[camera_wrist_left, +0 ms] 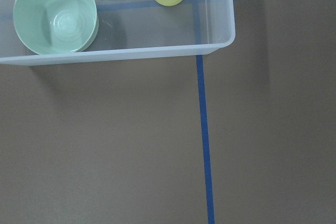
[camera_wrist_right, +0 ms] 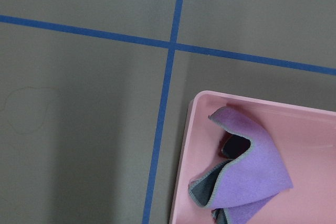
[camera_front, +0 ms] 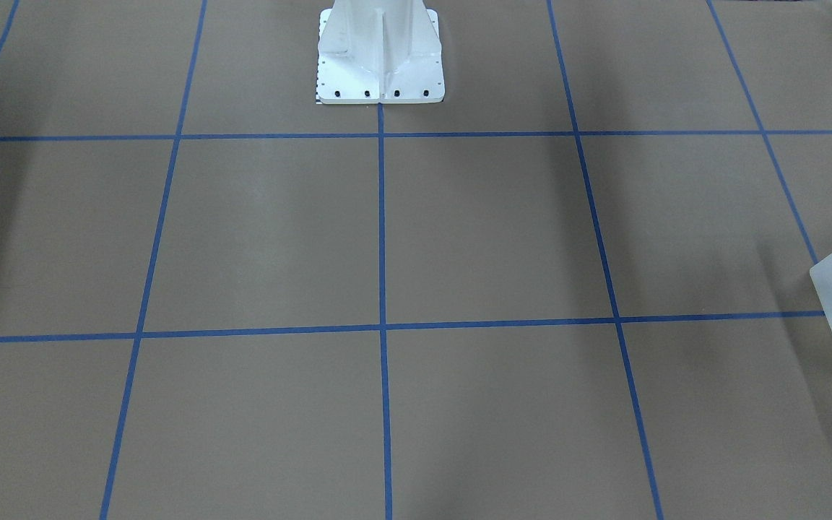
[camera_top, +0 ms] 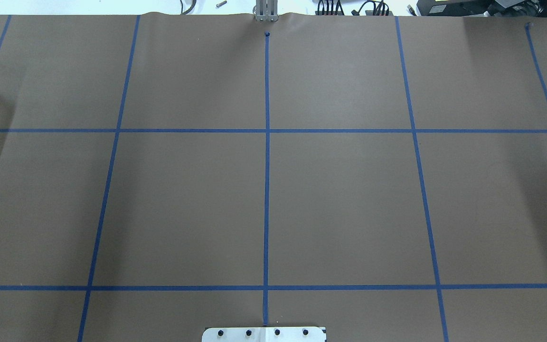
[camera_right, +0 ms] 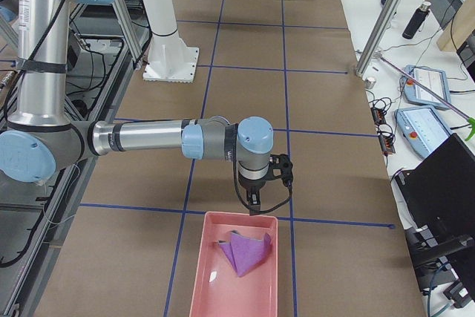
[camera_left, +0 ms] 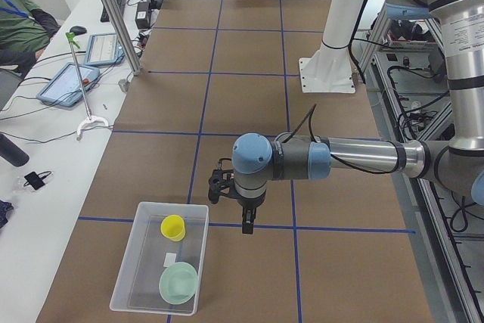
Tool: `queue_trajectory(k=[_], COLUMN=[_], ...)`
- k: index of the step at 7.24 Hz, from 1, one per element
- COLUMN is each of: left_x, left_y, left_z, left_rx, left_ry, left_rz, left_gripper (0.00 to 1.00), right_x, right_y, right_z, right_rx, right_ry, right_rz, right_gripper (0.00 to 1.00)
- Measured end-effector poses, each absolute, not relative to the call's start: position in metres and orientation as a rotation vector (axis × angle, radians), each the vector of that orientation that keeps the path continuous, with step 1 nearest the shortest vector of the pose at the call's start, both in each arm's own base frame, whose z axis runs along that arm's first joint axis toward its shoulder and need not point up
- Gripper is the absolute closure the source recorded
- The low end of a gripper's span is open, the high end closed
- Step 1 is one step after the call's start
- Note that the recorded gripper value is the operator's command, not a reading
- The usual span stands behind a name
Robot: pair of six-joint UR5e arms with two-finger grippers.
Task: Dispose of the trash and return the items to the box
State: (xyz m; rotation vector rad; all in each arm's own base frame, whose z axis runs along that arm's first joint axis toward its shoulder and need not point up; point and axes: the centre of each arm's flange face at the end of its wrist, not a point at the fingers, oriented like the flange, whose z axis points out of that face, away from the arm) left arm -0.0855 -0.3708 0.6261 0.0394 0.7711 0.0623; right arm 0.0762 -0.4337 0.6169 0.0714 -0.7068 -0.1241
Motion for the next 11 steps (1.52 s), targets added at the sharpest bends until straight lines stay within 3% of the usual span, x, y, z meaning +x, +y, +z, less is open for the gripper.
queue_trajectory(k=[11], left_x=[-0.086], left_y=[-0.373], left_z=[0.617], left_rx=[0.059], left_ry=[0.771], left_rz=[0.070], left_gripper=[0.01], right_x=[0.075], right_y=[-0.426], right_z=[0.624], right_rx=[0.063], right_ry=[-0.706], right_rz=[-0.130], right_gripper=[0.00])
